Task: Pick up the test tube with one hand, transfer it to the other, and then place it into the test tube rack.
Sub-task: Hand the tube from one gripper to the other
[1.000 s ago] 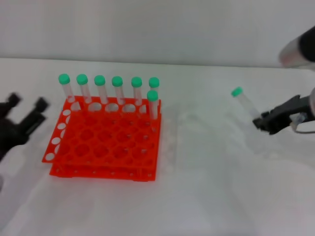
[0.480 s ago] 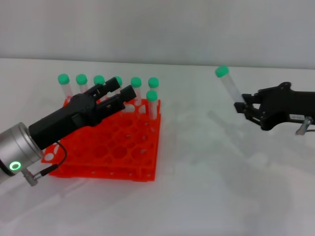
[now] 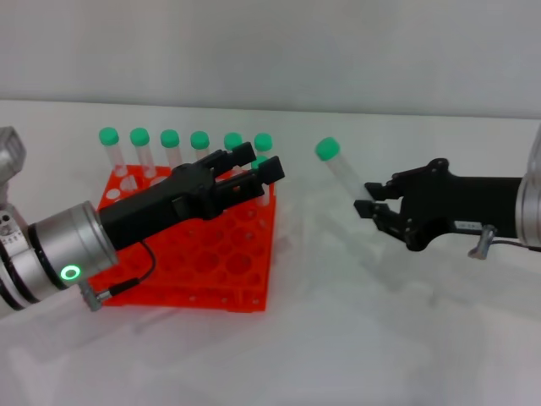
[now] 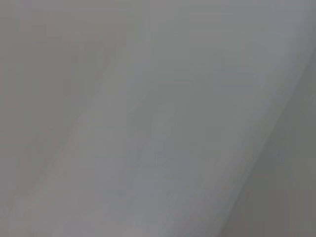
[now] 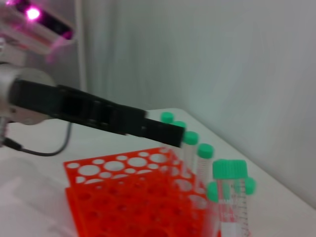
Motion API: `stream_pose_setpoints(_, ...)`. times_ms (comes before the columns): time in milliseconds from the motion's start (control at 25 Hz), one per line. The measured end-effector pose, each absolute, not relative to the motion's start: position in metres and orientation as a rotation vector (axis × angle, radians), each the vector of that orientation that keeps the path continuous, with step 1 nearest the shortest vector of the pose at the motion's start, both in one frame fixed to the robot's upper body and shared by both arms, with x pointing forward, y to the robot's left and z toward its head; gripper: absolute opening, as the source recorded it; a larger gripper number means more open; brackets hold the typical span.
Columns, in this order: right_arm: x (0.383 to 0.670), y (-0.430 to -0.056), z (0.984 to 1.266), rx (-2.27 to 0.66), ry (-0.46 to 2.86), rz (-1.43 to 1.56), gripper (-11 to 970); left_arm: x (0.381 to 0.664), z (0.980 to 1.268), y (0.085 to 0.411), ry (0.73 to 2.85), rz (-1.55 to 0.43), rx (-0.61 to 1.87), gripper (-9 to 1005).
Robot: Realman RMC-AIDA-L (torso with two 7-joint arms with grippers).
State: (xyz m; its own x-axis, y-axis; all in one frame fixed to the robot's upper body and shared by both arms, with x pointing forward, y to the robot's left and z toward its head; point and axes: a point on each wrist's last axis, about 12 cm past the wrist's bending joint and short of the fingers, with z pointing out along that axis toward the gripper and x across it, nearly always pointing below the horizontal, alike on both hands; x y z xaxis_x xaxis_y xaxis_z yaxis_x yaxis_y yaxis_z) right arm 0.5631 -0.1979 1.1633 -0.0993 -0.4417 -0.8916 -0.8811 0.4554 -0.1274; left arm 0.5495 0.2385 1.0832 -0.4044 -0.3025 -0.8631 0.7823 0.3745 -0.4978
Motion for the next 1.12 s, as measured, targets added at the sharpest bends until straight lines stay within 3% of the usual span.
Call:
stream_pose_setpoints(800,0.565,-0.17,1.171,-1.196,1.675,0.594,280,0.565,1.084,0.215,1.65,-1.26,0.554,887)
stream_pose_setpoints(1120,0.567,-0.169,1.169,-1.19,1.684,0.576,292,0.565,1.084,0.216,1.649,-1.258,0.549,730)
